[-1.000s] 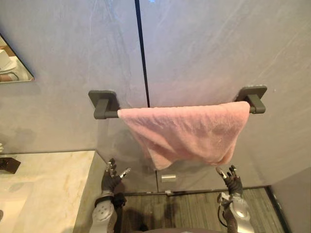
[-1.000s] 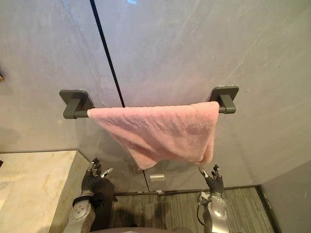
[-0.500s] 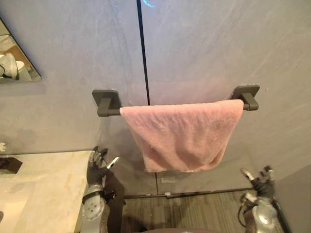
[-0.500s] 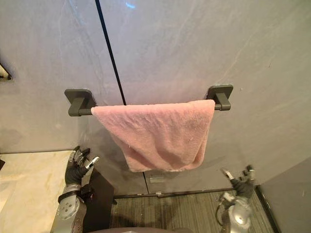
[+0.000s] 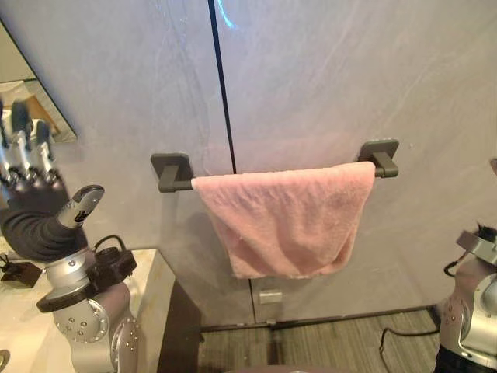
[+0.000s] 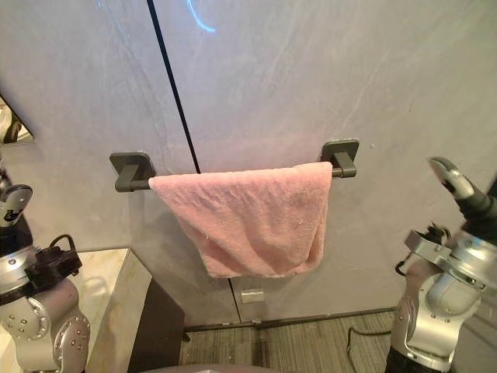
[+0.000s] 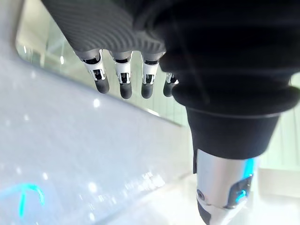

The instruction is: Organize washtable

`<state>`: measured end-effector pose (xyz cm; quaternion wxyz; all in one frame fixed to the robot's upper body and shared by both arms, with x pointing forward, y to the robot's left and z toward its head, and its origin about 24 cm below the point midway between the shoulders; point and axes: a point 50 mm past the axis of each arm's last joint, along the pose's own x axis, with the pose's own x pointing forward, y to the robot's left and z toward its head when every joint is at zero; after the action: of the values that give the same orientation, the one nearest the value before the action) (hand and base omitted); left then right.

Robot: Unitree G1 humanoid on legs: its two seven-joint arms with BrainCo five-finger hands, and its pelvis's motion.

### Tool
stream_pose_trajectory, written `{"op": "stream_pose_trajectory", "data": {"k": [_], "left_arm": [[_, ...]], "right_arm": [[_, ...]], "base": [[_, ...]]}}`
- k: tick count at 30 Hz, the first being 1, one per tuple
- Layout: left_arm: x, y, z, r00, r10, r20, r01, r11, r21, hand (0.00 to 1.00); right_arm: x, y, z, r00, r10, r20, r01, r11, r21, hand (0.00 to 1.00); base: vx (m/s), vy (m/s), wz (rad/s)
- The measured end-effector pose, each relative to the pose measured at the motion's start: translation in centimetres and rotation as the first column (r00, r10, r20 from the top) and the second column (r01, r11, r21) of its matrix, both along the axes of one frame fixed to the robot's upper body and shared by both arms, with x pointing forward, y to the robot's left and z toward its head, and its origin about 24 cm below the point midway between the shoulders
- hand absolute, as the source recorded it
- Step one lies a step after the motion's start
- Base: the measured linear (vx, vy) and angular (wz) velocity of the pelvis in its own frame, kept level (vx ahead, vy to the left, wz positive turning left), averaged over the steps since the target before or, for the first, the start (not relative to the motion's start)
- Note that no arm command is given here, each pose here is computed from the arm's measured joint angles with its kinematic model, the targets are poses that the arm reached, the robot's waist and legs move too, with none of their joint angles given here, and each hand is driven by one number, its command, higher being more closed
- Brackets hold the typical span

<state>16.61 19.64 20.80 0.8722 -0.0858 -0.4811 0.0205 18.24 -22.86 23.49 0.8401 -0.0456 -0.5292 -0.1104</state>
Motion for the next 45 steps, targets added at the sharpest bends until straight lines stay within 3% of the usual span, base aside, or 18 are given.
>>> {"op": "stream_pose_trajectory", "data": {"k": [2,4,5,6,8,12,14,16,21,26,29,33,39,45], "left_arm": [[0.8,-3.3,-0.1,0.961,-0.275,-0.019,0.276,0.959,0.061,0.0],[1.1,-4.8,-0.3,0.921,-0.386,-0.048,0.388,0.916,0.098,0.0],[1.4,-6.2,-0.9,0.874,-0.476,-0.097,0.486,0.862,0.145,0.0],[1.7,-6.7,-1.3,0.855,-0.504,-0.125,0.518,0.841,0.158,0.0],[2.3,-7.9,-3.1,0.788,-0.567,-0.24,0.609,0.775,0.168,0.0],[2.5,-9.4,-6.6,0.661,-0.598,-0.453,0.729,0.657,0.195,0.0],[2.5,-9.7,-7.9,0.61,-0.592,-0.527,0.766,0.612,0.199,0.0],[2.7,-9.6,-9.2,0.58,-0.567,-0.585,0.778,0.599,0.19,0.0],[3.3,-9.5,-12.2,0.537,-0.462,-0.706,0.779,0.593,0.205,0.0],[3.8,-9.8,-14.5,0.513,-0.379,-0.77,0.762,0.614,0.205,0.0],[4.3,-10.1,-16.1,0.507,-0.321,-0.8,0.736,0.644,0.208,0.0],[5.3,-10.1,-16.8,0.564,-0.217,-0.797,0.643,0.72,0.26,0.0],[5.7,-9.7,-17.6,0.616,-0.06,-0.786,0.553,0.743,0.377,0.0],[5.8,-9.0,-17.3,0.679,0.027,-0.734,0.463,0.76,0.456,0.0]], "right_arm": [[1.3,3.8,0.9,0.951,0.308,-0.001,-0.306,0.946,-0.106,0.0],[1.6,5.6,1.1,0.902,0.431,-0.029,-0.43,0.888,-0.162,0.0],[1.7,7.4,1.0,0.834,0.547,-0.073,-0.548,0.807,-0.219,0.0],[1.7,8.0,0.9,0.804,0.587,-0.096,-0.591,0.771,-0.237,0.0],[1.7,9.9,0.1,0.677,0.707,-0.202,-0.733,0.628,-0.261,0.0],[1.6,11.8,-2.4,0.504,0.743,-0.441,-0.864,0.427,-0.267,0.0],[1.6,11.9,-4.0,0.434,0.718,-0.544,-0.9,0.373,-0.226,0.0],[1.8,11.5,-5.5,0.39,0.689,-0.611,-0.915,0.366,-0.171,0.0],[2.4,10.4,-10.9,0.26,0.588,-0.766,-0.908,0.419,0.014,0.0],[2.6,9.8,-14.9,0.233,0.474,-0.849,-0.86,0.507,0.047,0.0],[2.9,10.0,-16.7,0.257,0.426,-0.868,-0.822,0.568,0.035,0.0],[3.4,9.9,-18.7,0.32,0.321,-0.892,-0.727,0.687,-0.014,0.0],[3.8,8.6,-19.9,0.378,0.207,-0.902,-0.596,0.8,-0.066,0.0],[3.8,5.2,-20.5,0.41,0.097,-0.907,-0.387,0.919,-0.077,0.0]], "base": [[-0.04,-0.021,-0.01],[-0.02,-0.009,0.0],[0.0,0.0,0.0],[0.0,0.0,0.0],[-0.01,-0.015,-0.04],[-0.01,-0.014,-0.06],[-0.02,-0.017,-0.06],[-0.03,-0.022,-0.04],[-0.06,-0.022,-0.08],[-0.03,-0.016,-0.06],[0.0,0.0,0.0],[-0.02,-0.02,0.03],[-0.01,-0.016,0.04],[0.0,0.0,0.0]]}}
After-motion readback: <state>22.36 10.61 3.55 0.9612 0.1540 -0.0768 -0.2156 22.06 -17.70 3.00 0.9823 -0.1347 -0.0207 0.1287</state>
